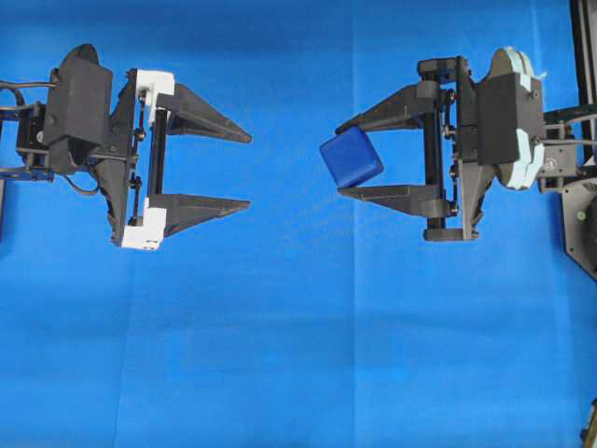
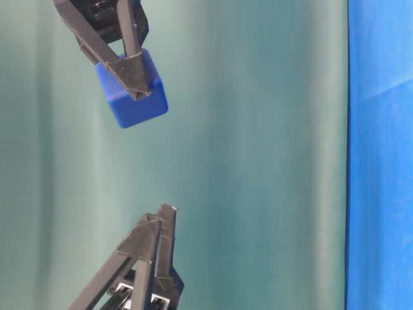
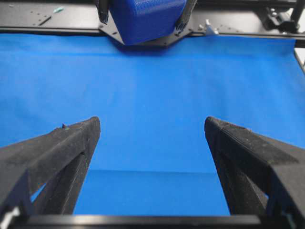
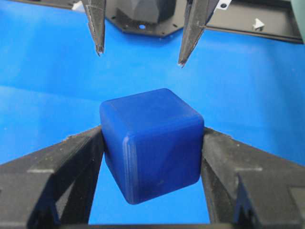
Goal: Handover the blue block to the right arm after grasping it with the left arm, then place it in the designated position.
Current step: 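Carry the cube with the right gripper back toward its side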
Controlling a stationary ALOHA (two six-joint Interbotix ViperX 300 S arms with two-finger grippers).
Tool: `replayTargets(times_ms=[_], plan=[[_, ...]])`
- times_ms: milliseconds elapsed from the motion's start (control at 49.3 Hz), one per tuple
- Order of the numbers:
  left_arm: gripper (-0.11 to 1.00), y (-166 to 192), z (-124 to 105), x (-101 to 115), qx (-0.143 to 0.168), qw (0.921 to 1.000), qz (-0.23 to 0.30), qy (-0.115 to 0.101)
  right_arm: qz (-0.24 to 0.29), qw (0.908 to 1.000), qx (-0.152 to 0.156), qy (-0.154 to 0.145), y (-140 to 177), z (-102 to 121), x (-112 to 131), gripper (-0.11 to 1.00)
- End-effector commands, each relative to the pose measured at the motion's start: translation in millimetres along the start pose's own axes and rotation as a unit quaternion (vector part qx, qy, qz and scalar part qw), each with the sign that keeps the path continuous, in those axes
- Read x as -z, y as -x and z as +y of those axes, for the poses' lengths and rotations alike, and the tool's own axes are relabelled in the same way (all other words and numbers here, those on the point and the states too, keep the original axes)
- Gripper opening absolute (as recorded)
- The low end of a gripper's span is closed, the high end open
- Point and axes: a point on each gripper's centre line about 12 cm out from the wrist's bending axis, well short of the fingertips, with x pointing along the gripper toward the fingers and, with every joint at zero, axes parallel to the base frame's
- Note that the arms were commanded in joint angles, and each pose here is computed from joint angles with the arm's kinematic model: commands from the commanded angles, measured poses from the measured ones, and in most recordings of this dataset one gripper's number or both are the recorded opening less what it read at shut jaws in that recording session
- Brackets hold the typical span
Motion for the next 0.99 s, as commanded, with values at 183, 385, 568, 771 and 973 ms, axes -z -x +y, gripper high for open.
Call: replayTargets(times_ms=[183,385,568,771,973], plan=[[0.93,2.1,-1.0,-16.5,0.002,0.9997,-0.026,0.000,0.021,0.9996,0.018,0.000,4.6,0.8,-1.7,0.52],[0.93,1.8,-1.0,-18.3,0.002,0.9996,-0.028,-0.001,0.075,0.9963,0.042,0.006,8.5,4.2,12.2,0.52],[0.93,1.8,-1.0,-18.3,0.002,0.9996,-0.028,-0.001,0.107,0.9928,0.051,0.014,16.1,10.3,21.5,0.52],[0.93,1.8,-1.0,-18.3,0.002,0.9996,-0.028,0.000,0.107,0.9927,0.052,0.015,24.5,10.8,21.9,0.52],[0.93,2.2,-1.0,-18.8,0.002,0.9996,-0.029,0.000,0.108,0.9927,0.052,0.015,24.9,10.8,22.2,0.52]])
